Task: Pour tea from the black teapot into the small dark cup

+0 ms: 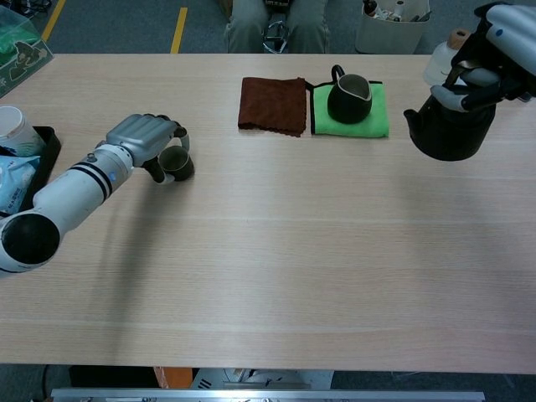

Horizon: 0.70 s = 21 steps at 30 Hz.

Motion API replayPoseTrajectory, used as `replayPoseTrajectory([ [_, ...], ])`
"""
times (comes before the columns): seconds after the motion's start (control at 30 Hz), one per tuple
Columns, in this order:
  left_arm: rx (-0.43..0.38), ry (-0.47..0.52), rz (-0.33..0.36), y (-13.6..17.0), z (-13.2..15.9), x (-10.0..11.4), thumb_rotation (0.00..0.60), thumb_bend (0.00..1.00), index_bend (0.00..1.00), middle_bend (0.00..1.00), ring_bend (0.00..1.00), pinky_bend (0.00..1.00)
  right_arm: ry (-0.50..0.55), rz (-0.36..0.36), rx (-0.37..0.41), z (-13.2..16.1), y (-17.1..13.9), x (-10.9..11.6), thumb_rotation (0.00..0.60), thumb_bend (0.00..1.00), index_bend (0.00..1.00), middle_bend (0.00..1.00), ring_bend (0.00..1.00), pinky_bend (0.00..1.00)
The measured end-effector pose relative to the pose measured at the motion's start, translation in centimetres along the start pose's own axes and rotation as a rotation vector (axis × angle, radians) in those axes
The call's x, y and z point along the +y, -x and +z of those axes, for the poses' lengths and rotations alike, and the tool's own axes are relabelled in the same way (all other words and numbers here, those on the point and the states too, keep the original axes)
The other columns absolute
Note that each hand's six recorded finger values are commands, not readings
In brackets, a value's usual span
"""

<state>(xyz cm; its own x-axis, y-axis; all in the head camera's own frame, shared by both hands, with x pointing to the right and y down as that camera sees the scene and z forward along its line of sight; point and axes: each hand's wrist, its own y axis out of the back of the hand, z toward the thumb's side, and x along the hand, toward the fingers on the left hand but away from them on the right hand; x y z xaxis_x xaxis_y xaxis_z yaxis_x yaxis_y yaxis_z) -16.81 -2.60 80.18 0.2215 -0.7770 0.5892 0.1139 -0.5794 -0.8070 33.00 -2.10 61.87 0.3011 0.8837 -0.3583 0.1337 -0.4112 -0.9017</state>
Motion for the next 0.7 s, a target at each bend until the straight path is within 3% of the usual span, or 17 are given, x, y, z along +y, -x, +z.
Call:
replayPoseTrajectory([
  [0.27,-0.054,0.041,-0.019,1.3,1.3,0.9,0.600,0.29,0.49,0.23,0.13,0.13,0.004,0.003,0.009,0.3,0.0,-0.1,0.528,0.33,1.00,0.96,0.94,0.00],
  [0.7,-0.194,0.084,-0.068,4.8,5.8,0.7,0.600,0.29,0.50,0.22,0.13,0.13,0.011,0.001,0.035,1.3,0.1,0.1,0.528,0.33,1.00,0.96,0.94,0.00],
])
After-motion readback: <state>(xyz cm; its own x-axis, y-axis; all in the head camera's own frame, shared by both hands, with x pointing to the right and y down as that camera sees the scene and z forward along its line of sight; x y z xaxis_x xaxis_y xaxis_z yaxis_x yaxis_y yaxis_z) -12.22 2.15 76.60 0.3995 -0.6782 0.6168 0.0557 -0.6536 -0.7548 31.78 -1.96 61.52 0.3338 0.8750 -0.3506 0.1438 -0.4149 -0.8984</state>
